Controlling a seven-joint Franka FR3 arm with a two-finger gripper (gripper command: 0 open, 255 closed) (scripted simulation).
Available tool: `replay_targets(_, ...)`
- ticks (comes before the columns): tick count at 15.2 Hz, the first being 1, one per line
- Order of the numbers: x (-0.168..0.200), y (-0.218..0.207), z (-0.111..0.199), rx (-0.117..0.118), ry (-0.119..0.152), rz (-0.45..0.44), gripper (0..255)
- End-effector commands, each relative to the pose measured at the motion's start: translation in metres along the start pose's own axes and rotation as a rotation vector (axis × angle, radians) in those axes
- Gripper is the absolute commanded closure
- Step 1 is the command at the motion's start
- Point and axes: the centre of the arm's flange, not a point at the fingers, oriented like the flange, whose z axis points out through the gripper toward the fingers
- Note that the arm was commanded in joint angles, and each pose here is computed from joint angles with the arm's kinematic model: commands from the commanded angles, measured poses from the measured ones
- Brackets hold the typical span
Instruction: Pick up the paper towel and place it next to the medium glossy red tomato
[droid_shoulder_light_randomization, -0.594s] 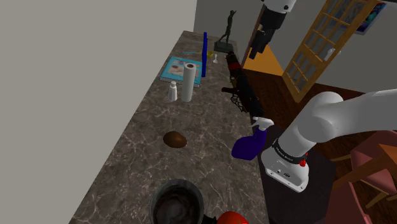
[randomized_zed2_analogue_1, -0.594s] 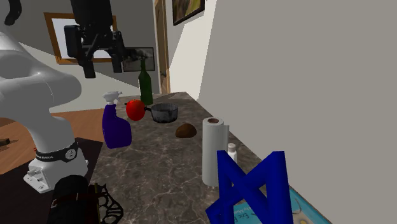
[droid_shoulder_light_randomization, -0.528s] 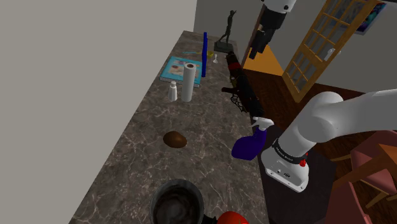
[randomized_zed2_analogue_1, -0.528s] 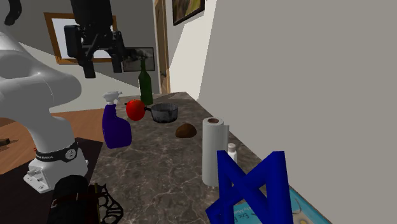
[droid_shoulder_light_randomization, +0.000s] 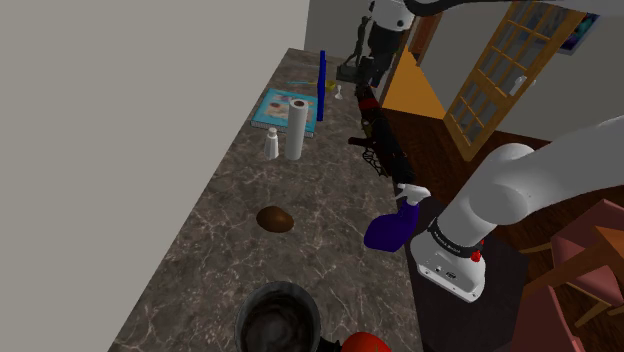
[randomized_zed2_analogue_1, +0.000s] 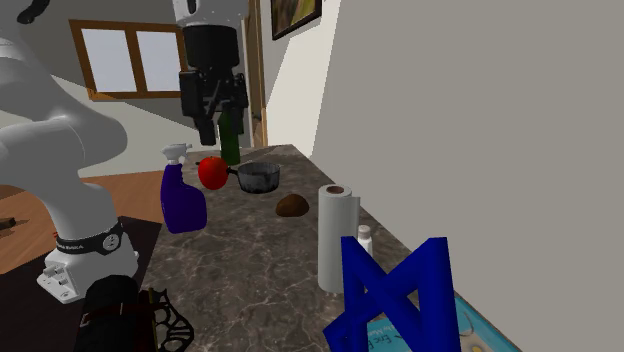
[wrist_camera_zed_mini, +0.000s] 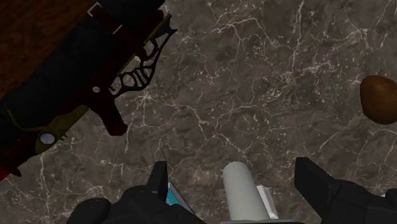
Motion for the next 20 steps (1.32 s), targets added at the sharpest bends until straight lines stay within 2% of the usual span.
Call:
replay_targets(1,0.021,-0.009,0.013,-0.005,0.005,-0.003,0)
replay_targets(13,0.150,-0.067,0.081,-0.040,0.027,-0.022,0)
replay_targets(20,0.153,-0.066,0.114,-0.040,0.028,-0.022,0)
